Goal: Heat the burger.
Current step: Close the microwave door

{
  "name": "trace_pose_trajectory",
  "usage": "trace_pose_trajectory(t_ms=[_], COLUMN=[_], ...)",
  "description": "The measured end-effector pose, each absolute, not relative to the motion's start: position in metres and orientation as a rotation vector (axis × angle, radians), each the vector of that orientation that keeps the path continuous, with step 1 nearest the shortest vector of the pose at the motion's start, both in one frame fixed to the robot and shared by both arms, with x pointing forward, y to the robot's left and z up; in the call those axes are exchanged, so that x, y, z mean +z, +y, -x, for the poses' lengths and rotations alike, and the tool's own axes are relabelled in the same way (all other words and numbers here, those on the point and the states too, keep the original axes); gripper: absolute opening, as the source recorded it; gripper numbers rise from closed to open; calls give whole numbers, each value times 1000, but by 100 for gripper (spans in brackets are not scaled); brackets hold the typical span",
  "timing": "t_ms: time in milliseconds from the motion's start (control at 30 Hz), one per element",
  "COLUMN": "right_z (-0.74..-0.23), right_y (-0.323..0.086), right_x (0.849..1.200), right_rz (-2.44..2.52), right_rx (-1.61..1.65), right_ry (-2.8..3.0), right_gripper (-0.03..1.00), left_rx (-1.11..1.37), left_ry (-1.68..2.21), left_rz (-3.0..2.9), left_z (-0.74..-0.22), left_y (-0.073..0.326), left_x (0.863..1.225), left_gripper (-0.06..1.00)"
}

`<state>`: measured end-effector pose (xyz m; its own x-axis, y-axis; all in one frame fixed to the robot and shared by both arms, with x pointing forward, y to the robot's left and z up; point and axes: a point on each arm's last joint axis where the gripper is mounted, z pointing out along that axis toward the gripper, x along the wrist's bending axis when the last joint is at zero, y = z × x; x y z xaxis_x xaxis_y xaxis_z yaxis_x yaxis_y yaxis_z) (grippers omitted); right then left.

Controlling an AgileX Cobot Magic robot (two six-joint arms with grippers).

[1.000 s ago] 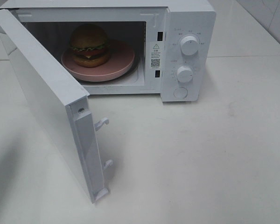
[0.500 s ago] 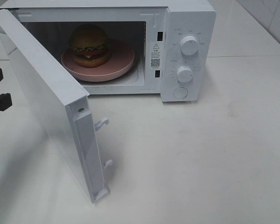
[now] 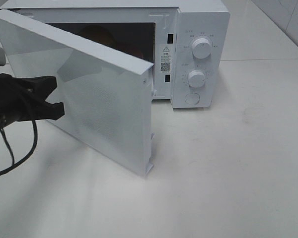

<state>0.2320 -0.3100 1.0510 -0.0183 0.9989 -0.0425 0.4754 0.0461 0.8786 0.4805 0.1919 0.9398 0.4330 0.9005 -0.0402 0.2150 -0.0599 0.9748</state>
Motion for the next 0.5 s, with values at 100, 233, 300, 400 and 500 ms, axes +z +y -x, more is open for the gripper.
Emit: trace_pose_trajectory(t_ms=[100,233,300,400,500], right_z=[-232,-232,-232,-232,-232], right_y=[-310,-310,-310,-310,-310], right_x=[1051,1051,1051,1051,1051], right_rz=[-1523,-1523,-1523,-1523,-1523], right_rx=[903,903,903,903,903], right_ry=[1591,1591,1591,1591,1591], right_gripper=[75,75,75,75,75], left_rx=[754,753,757,764,774], left_ry=[1007,1032,1054,1066,1059], left_rz=[-1542,-1526,-1493,-1471,-1465], left_z=[-488,-493,-500,-507,-511], left_y=[175,164,151,139,130], left_x=[936,934,934,934,935], left_gripper=[0,0,0,0,0])
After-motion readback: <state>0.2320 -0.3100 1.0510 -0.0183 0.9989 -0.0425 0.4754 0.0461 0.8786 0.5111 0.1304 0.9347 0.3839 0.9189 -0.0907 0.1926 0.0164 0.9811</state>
